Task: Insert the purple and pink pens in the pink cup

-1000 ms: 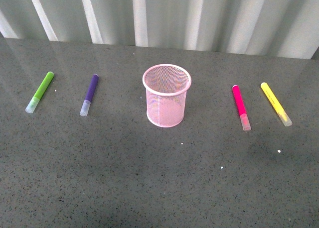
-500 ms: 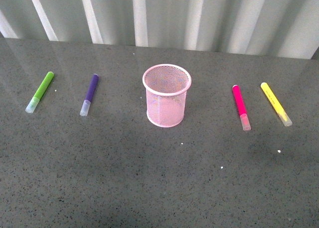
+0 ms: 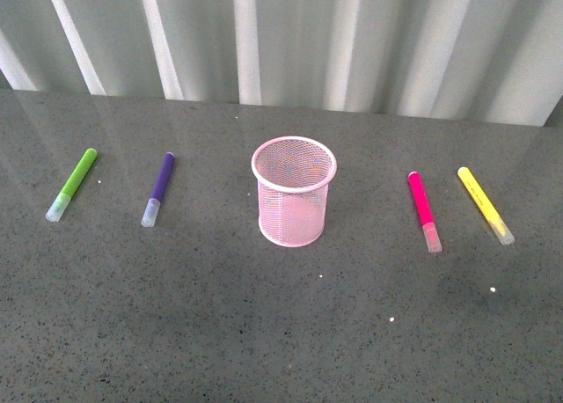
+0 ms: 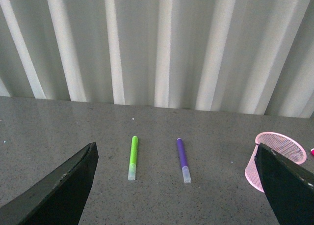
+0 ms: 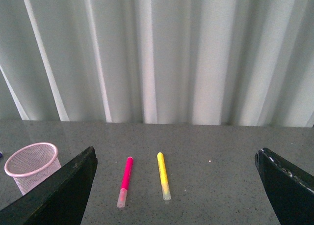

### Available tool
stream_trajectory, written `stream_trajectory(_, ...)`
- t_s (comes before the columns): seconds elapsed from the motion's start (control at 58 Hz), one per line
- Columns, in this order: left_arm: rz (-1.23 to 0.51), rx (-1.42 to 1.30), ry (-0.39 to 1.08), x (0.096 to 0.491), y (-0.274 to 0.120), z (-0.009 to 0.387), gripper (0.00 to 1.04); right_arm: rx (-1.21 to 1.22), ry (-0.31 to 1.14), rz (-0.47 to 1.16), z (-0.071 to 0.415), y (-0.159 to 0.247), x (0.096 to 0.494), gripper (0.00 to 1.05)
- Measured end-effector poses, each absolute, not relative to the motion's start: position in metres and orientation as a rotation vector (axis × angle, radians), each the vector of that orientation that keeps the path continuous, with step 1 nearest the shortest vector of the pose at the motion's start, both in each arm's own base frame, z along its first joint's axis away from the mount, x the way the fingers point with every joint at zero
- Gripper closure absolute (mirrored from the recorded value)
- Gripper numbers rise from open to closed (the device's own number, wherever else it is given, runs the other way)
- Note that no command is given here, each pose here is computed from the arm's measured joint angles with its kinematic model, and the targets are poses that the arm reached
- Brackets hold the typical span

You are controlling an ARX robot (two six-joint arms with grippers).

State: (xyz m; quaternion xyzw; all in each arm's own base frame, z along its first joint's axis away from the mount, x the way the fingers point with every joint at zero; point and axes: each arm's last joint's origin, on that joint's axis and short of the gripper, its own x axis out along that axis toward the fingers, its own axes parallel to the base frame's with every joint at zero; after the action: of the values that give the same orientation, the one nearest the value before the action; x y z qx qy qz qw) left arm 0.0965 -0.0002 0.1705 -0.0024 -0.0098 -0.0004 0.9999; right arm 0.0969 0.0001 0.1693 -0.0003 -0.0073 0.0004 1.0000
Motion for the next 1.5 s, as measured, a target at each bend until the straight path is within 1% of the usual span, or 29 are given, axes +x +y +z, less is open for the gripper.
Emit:
stream_trajectory(0.207, 0.000, -0.005, -0.019, 0.096, 0.000, 0.170, 0.07, -0.001, -0.015, 0.001, 0.169, 0.000, 0.097, 0.07)
stream_trajectory(0.224, 0.015, -0.019, 0.011, 0.097, 0.000, 0.169, 0.07, -0.001, -0.015, 0.001, 0.169, 0.000, 0.097, 0.07)
stream_trajectory(0.241, 0.041, -0.057, 0.083, 0.097, -0.001, 0.169, 0.07, -0.001, -0.015, 0.001, 0.169, 0.000, 0.097, 0.07)
stream_trajectory(0.293, 0.092, -0.118, 0.214, 0.097, -0.001, 0.168, 0.07, -0.001, -0.015, 0.001, 0.169, 0.000, 0.097, 0.07)
stream_trajectory(0.328, 0.110, -0.187, 0.350, 0.100, -0.001, 0.166, 0.07, -0.001, -0.015, 0.000, 0.169, 0.000, 0.097, 0.07)
stream_trajectory(0.345, 0.115, -0.214, 0.391, 0.102, 0.000, 0.164, 0.07, -0.001, -0.015, 0.000, 0.169, 0.000, 0.097, 0.07)
stream_trajectory(0.397, 0.083, -0.280, 0.430, 0.107, 0.003, 0.161, 0.07, -0.001, -0.015, 0.001, 0.169, 0.000, 0.097, 0.07)
stream_trajectory(0.431, 0.109, -0.338, 0.440, 0.116, 0.010, 0.164, 0.07, -0.001, -0.015, 0.003, 0.169, 0.000, 0.097, 0.07)
stream_trajectory(0.5, 0.172, -0.349, 0.375, 0.146, 0.025, 0.194, 0.07, -0.001, -0.015, 0.001, 0.169, 0.000, 0.097, 0.07)
stream_trajectory(0.517, 0.163, -0.345, 0.355, 0.158, 0.026, 0.205, 0.07, 0.000, -0.015, 0.001, 0.169, 0.000, 0.097, 0.07)
stream_trajectory(0.586, 0.121, -0.317, 0.343, 0.187, 0.025, 0.222, 0.07, 0.000, -0.014, 0.000, 0.169, 0.000, 0.097, 0.07)
stream_trajectory(0.621, 0.104, -0.299, 0.357, 0.200, 0.023, 0.227, 0.07, -0.001, -0.014, 0.002, 0.169, 0.000, 0.097, 0.07)
stream_trajectory(0.759, -0.007, -0.209, 0.489, 0.256, 0.007, 0.231, 0.07, 0.000, -0.014, 0.001, 0.169, 0.000, 0.097, 0.07)
stream_trajectory(0.879, -0.119, -0.151, 0.595, 0.285, -0.011, 0.231, 0.07, 0.000, -0.014, 0.001, 0.169, 0.000, 0.097, 0.07)
stream_trajectory(0.948, -0.169, -0.131, 0.653, 0.300, -0.020, 0.228, 0.07, 0.000, -0.014, 0.002, 0.169, 0.000, 0.097, 0.07)
stream_trajectory(1.069, -0.208, -0.116, 0.714, 0.320, -0.028, 0.217, 0.07, 0.000, -0.014, 0.001, 0.169, 0.000, 0.097, 0.07)
stream_trajectory(1.362, -0.182, -0.034, 0.818, 0.366, -0.045, 0.168, 0.07, 0.000, -0.014, 0.001, 0.169, 0.000, 0.097, 0.07)
stream_trajectory(1.5, -0.198, 0.001, 0.824, 0.386, -0.056, 0.145, 0.07, 0.000, -0.014, 0.001, 0.169, 0.000, 0.097, 0.07)
